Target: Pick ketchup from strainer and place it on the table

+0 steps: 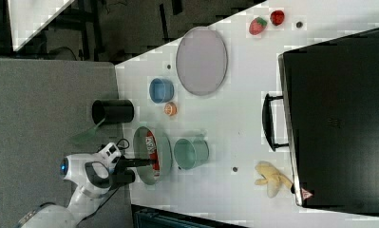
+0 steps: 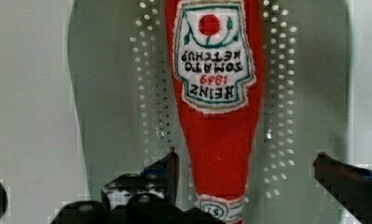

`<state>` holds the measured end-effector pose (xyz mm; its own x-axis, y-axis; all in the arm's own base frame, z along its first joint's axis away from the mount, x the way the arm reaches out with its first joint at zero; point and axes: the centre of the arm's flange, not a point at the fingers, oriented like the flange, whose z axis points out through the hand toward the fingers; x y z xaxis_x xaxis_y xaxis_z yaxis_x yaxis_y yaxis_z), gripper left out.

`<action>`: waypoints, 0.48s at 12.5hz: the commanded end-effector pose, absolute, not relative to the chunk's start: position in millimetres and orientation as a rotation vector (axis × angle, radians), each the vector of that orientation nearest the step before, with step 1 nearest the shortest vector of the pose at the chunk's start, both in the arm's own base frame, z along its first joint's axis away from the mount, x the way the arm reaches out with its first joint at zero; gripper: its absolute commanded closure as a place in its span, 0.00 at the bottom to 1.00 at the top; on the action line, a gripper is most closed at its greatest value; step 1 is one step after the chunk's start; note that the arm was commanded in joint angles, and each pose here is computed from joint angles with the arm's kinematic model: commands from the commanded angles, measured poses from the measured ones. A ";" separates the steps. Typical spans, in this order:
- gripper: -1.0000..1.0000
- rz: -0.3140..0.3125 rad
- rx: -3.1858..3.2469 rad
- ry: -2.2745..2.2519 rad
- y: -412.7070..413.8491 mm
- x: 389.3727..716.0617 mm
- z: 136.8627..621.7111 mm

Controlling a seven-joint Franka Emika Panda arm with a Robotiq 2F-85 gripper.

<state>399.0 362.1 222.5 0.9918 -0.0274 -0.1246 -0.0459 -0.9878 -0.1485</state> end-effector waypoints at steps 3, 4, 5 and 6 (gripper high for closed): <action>0.00 0.120 -2.959 0.135 368.4 413.2 207.9; 0.00 0.117 -2.960 0.123 367.9 415.6 200.7; 0.00 0.121 -2.964 0.115 368.0 418.2 193.7; 0.04 0.130 -2.968 0.117 368.2 421.2 186.3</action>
<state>410.3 369.3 180.2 0.9916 -0.0311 -0.1258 -0.0531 -0.9832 -0.1748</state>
